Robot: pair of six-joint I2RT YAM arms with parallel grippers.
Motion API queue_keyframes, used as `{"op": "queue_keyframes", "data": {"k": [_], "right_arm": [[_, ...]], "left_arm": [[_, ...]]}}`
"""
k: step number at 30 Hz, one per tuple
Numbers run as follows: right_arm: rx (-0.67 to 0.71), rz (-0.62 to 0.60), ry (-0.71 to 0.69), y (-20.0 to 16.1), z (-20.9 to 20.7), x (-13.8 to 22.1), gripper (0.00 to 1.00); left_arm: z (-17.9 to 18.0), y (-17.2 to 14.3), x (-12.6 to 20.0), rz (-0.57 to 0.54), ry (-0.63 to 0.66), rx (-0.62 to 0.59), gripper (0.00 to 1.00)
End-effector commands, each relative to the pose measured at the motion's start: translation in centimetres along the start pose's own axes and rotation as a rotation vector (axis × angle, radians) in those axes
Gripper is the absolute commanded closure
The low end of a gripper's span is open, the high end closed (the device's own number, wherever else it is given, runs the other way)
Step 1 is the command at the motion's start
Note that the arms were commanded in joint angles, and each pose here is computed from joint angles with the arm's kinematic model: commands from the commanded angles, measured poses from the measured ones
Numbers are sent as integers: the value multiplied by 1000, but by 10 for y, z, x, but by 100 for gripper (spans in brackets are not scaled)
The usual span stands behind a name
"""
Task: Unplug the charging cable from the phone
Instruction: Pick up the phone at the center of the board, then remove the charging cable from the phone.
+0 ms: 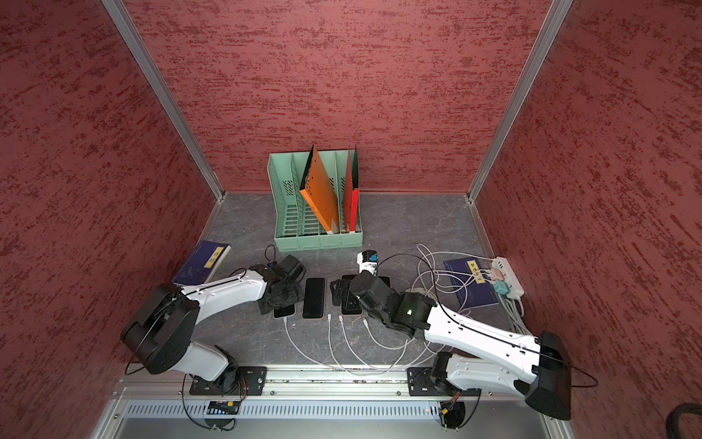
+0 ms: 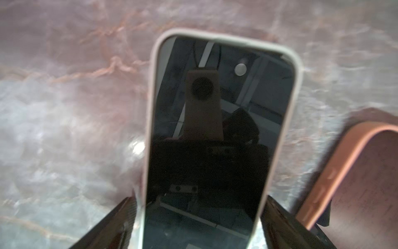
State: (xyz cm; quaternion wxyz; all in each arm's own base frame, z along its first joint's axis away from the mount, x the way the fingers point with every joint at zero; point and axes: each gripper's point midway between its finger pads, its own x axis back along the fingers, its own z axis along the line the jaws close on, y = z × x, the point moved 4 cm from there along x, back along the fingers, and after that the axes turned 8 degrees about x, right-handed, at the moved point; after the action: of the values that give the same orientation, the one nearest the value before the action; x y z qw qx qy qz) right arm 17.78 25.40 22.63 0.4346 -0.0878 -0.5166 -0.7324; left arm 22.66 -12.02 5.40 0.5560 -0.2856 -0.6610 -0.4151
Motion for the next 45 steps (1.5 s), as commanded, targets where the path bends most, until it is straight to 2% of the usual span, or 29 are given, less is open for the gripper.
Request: {"op": "queue_keyframes", "data": {"k": [1, 3, 9, 12, 14, 16, 21, 24, 30, 37, 45], "right_arm": [[-18, -1, 48, 0, 5, 0, 2], [-18, 16, 56, -3, 7, -4, 2], [-21, 45, 67, -8, 12, -13, 2], [-10, 58, 11, -8, 10, -19, 2], [13, 71, -41, -8, 11, -22, 2], [53, 74, -77, -12, 14, -29, 2], [111, 43, -93, -18, 25, -41, 1], [138, 63, -46, -25, 33, -48, 2], [182, 55, 292, -40, 66, -50, 2], [221, 99, 379, -61, 78, -67, 8], [274, 149, 447, -84, 97, -91, 22]], "left_arm": [[2, -4, -10, 29, 11, -19, 13], [1, -4, -9, 34, 2, -17, 21], [1, -4, -4, 28, -26, -4, 63], [-2, -3, 1, 17, -58, 4, 78], [-3, 0, 9, -3, -87, 12, 85], [-5, 2, 16, -24, -113, 17, 88], [-8, 5, 33, -73, -180, 34, 100], [-5, 6, 40, -94, -197, 58, 100], [-6, 5, 62, -152, -329, 100, 100], [-1, 5, 85, -218, -426, 129, 100], [6, 2, 102, -255, -492, 149, 100]]}}
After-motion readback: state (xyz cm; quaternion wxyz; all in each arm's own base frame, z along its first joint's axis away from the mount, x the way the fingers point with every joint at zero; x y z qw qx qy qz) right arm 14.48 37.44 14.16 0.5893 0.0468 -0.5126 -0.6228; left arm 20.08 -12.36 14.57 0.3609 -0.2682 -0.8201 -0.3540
